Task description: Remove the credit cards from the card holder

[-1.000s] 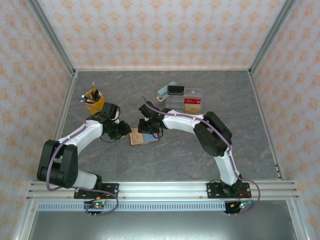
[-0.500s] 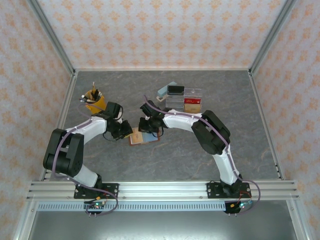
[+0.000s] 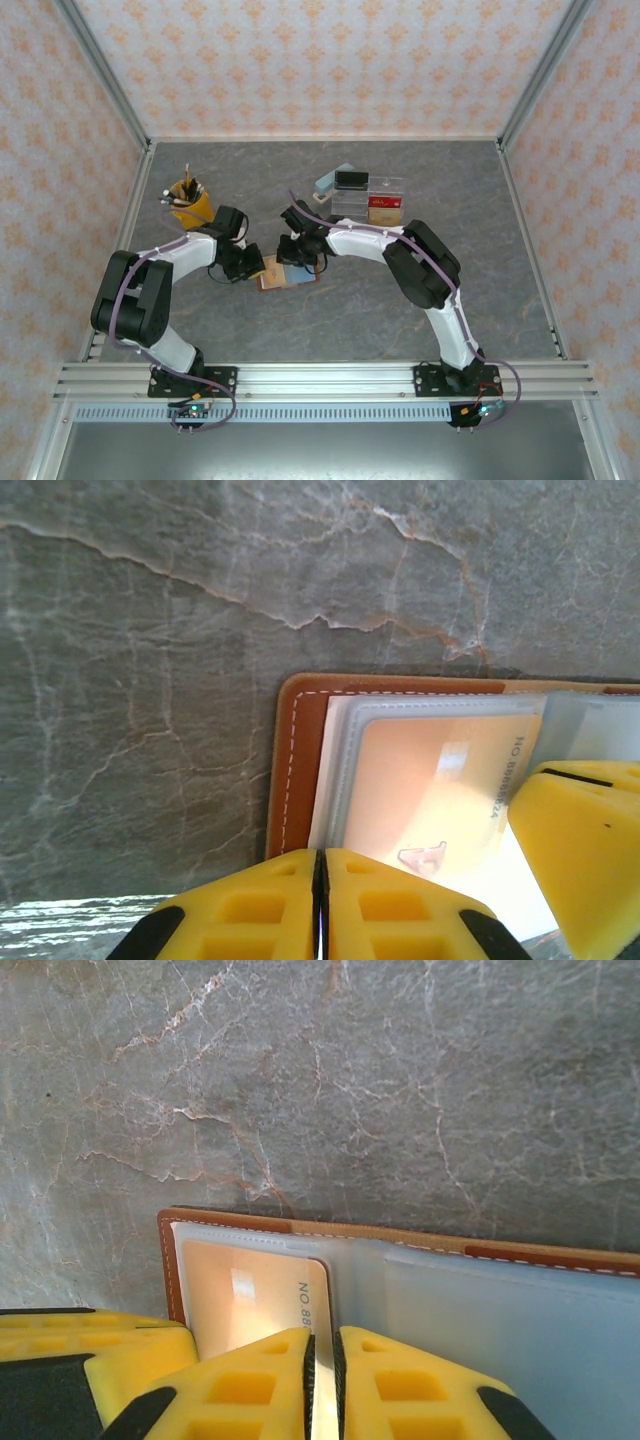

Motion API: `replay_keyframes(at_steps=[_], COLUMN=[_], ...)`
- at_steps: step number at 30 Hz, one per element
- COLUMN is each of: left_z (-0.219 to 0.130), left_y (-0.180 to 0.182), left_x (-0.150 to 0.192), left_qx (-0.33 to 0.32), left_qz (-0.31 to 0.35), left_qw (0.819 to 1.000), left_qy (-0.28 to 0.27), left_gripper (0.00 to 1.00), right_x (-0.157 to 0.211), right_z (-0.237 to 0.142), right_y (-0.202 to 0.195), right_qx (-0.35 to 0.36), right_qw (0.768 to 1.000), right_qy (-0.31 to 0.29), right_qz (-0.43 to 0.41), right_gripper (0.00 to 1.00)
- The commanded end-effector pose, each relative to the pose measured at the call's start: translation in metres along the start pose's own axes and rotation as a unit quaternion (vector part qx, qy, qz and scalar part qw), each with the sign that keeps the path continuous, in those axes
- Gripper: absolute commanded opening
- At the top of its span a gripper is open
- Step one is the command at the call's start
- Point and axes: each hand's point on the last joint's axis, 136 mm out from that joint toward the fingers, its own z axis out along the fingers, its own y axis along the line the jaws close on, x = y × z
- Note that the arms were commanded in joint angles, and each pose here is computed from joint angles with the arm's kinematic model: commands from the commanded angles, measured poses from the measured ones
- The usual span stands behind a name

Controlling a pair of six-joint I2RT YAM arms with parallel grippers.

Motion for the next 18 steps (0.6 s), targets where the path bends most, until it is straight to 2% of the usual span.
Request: replay_keyframes(at_steps=[1, 7, 15, 18], left_z=[0.006, 0.011, 0.011, 0.01], left_y=[0.015, 0.021, 0.021, 0.021], left_x=[0.003, 0.005, 0.005, 0.005], left_qx=[-0.036, -0.043, -0.043, -0.045], left_qz=[0.009, 0.007, 0.009, 0.011], left_qw=[0.999, 0.999, 0.999, 0.999], left_qy=[0.0, 0.007, 0.005, 0.004], left_gripper=[0.12, 0.1, 0.1, 0.1], right_x=[0.001, 0.003, -0.004, -0.006], right_z=[0.006, 0.008, -0.001, -0.006], right_y=[-0.006, 0.008, 0.007, 0.002], right_qx=[0.0, -0.042, -0.044, -0.034], right_qw=[1.0, 0.999, 0.999, 0.999], right_qy=[0.009, 0.02, 0.005, -0.005], right_qz=[0.008, 0.011, 0.01, 0.008], right_gripper=[0.16, 0.12, 0.0, 0.0])
